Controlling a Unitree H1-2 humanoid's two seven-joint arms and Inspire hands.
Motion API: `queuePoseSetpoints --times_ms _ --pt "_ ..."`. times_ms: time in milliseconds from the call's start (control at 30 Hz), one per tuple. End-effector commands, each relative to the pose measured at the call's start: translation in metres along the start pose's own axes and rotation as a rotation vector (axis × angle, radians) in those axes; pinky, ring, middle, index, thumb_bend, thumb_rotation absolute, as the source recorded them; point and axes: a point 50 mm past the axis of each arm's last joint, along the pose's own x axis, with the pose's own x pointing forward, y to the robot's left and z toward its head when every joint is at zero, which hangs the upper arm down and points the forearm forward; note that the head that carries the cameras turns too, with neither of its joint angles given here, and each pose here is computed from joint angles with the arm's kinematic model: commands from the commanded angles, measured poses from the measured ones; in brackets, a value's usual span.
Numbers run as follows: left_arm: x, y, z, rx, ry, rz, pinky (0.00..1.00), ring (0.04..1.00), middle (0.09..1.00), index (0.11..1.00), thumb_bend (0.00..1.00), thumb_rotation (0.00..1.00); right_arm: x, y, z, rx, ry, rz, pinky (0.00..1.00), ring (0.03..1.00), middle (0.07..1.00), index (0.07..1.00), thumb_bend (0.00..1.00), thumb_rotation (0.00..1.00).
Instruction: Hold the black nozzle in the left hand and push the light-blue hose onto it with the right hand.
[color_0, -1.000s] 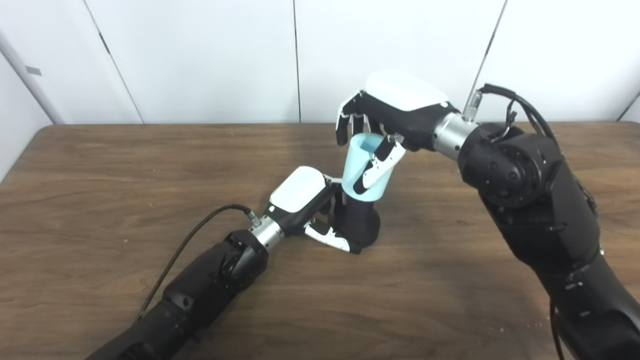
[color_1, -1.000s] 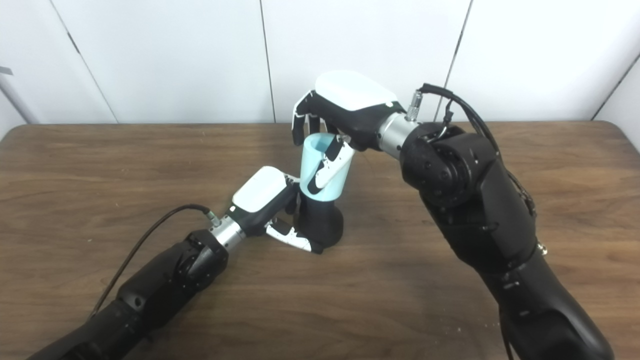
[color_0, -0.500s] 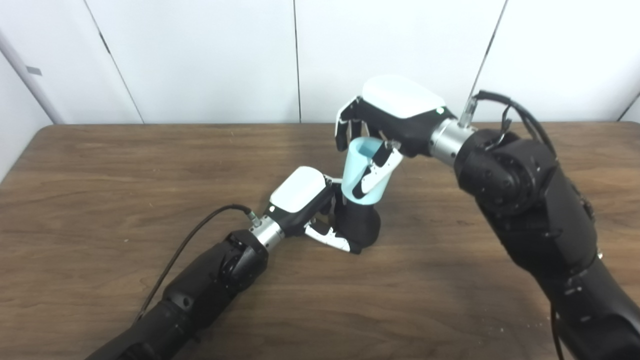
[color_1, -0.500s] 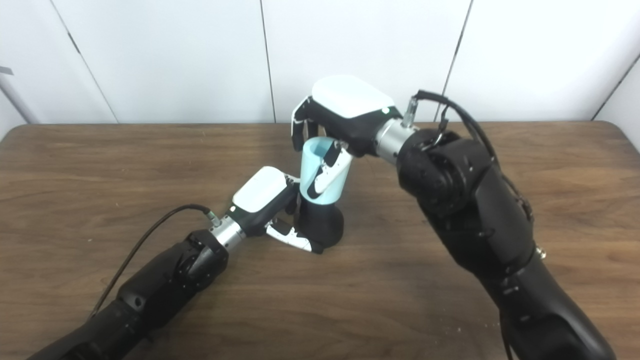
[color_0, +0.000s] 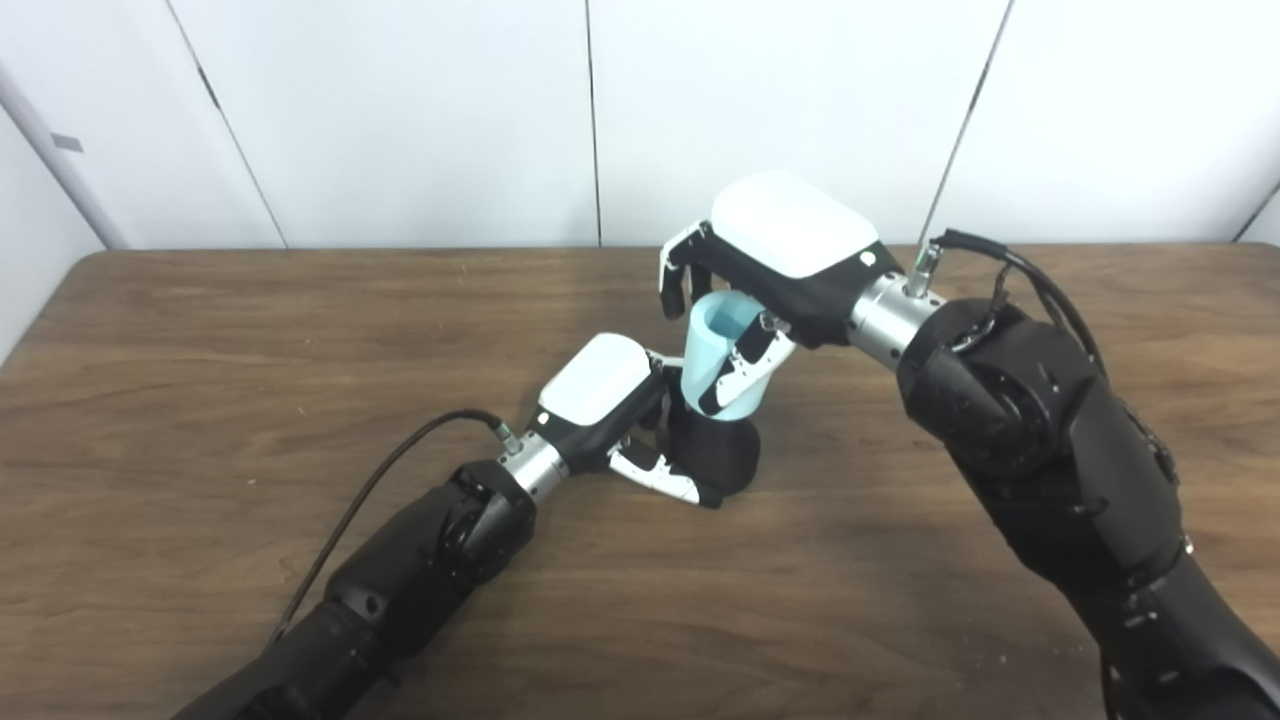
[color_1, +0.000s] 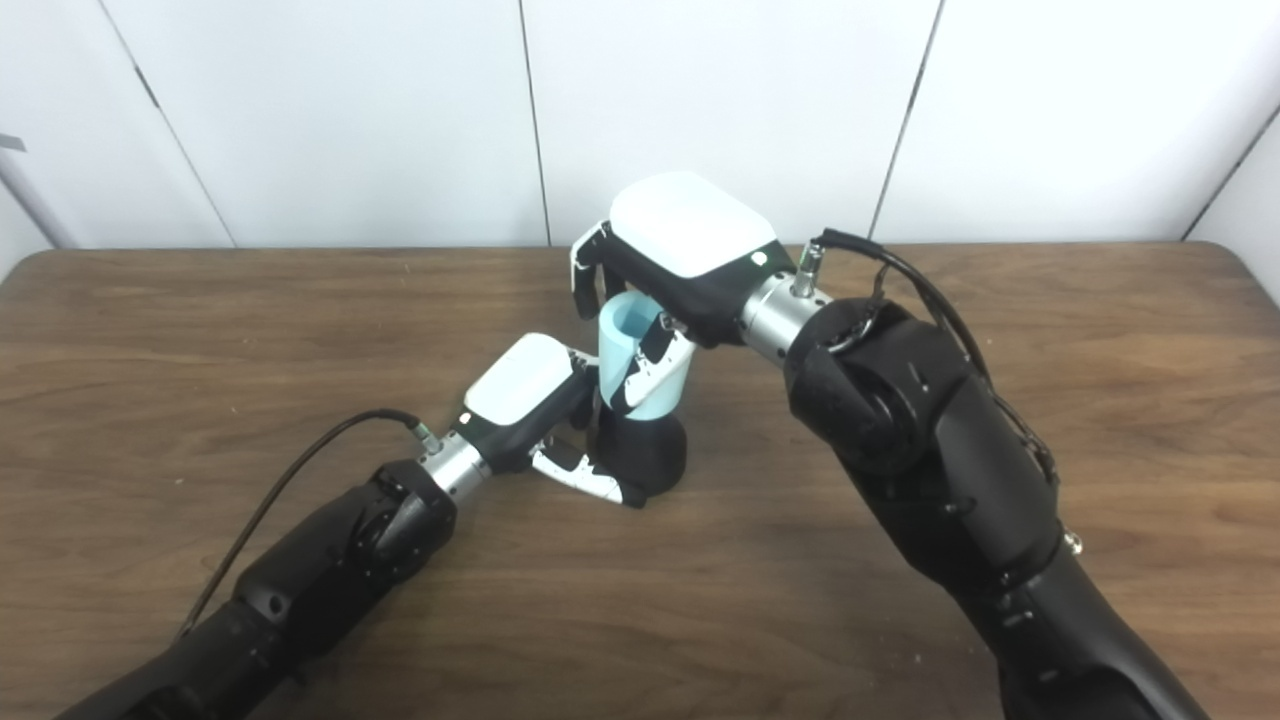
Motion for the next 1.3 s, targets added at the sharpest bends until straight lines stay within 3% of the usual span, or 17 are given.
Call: queuePoseSetpoints --times_ms 0,367,1000,1100,1167,1200,1267 --pt "-0.063 -0.083 -0.003 -0.044 0.123 -0.361 0.27 0.324 0.352 0.366 0.64 0.41 -0.002 -0.018 0.006 -0.086 -0.034 -0.100 0.18 0.274 0.431 0.505 0.53 0.00" --pt "-0.063 -0.083 -0.003 -0.044 0.120 -0.358 0.27 0.323 0.348 0.342 0.64 0.41 0.002 -0.003 0.000 -0.143 -0.026 -0.053 0.22 0.301 0.445 0.507 0.53 0.00" --pt "-0.063 -0.082 -0.004 -0.043 0.124 -0.359 0.27 0.322 0.344 0.361 0.64 0.41 0.005 0.015 -0.019 -0.119 0.037 0.007 0.15 0.244 0.398 0.502 0.53 0.00" --pt "-0.063 -0.081 -0.005 -0.044 0.123 -0.358 0.27 0.320 0.343 0.338 0.64 0.41 0.003 0.014 -0.018 -0.110 0.046 0.009 0.18 0.268 0.405 0.506 0.53 0.00" --pt "-0.063 -0.081 -0.005 -0.046 0.121 -0.358 0.27 0.319 0.343 0.329 0.64 0.41 0.001 0.012 -0.017 -0.103 0.052 0.007 0.26 0.342 0.431 0.520 0.53 0.00" --pt "-0.063 -0.081 -0.005 -0.045 0.121 -0.359 0.27 0.319 0.342 0.333 0.64 0.41 0.000 0.011 -0.016 -0.097 0.054 0.007 0.34 0.420 0.529 0.563 0.64 0.15" --pt "-0.063 -0.081 -0.004 -0.043 0.122 -0.362 0.27 0.320 0.343 0.337 0.64 0.41 -0.003 0.010 -0.015 -0.092 0.058 0.009 0.40 0.478 0.593 0.651 0.80 0.28"
